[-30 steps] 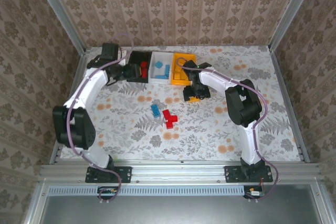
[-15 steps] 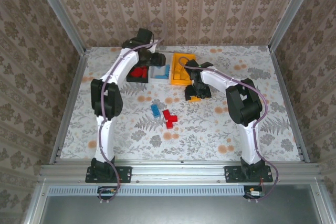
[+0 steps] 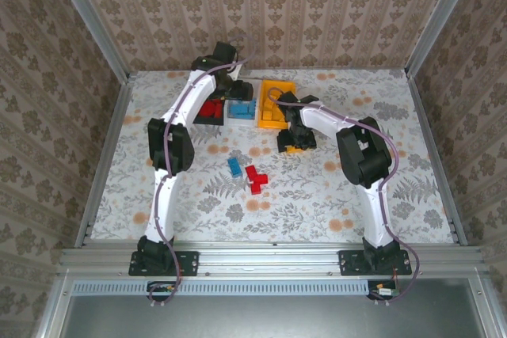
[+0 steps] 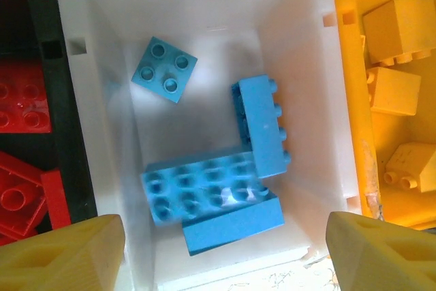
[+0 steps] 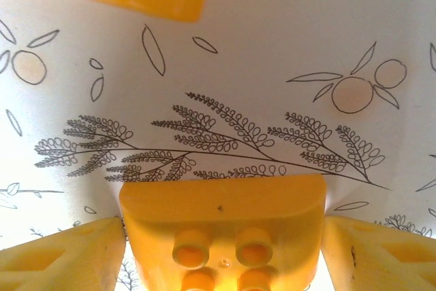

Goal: Sort the legos into containers by color

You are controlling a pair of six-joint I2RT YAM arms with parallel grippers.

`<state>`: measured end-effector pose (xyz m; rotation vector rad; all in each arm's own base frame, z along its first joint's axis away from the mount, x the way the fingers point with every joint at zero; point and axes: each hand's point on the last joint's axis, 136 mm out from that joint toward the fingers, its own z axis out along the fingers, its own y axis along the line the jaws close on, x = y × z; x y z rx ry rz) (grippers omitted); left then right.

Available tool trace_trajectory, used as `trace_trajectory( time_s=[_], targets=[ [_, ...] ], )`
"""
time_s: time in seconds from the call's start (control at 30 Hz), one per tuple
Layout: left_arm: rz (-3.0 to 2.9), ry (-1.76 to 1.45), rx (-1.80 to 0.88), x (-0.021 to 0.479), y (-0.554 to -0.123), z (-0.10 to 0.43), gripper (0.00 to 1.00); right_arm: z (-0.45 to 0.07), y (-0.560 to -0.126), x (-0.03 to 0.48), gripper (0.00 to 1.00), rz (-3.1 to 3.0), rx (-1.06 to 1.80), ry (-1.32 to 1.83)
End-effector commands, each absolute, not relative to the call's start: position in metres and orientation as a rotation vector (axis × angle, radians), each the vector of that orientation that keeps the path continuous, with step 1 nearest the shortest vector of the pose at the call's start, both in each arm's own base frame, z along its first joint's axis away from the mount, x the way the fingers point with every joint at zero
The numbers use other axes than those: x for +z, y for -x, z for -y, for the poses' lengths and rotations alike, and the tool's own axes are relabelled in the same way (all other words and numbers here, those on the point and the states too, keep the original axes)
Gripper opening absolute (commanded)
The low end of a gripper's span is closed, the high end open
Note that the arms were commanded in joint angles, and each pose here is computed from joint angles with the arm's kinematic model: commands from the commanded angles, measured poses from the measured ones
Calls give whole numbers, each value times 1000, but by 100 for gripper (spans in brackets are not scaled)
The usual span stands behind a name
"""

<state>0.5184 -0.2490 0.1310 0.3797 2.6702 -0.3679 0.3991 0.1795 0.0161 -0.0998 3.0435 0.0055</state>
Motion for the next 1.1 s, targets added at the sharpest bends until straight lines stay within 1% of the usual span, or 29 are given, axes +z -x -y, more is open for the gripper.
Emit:
trace_trajectory(
  time_s=[0.0,0.17,0.37,0.57,0.87,1.07],
  targets=[
    [-2679,-398,-346,128,-520,247,80,-175,-390,-10,76,-3112,-28,96],
    [-2678,-400,-349,128,-520,246,81,-176,-389,-12,72,-3118,-29,92],
    [-2681,-402,-355,130,-518,245,81,-177,-390,-11,64,-3117,-18,88],
    [-2667,-405,-373,141,-510,244,81,-177,-391,-3,60,-3098,-5,69],
    [-2599,-377,-450,180,-479,234,82,-176,-392,45,59,-3013,62,38],
    [-2557,-349,-500,199,-441,220,83,-180,-398,88,59,-2928,130,24]
  ],
)
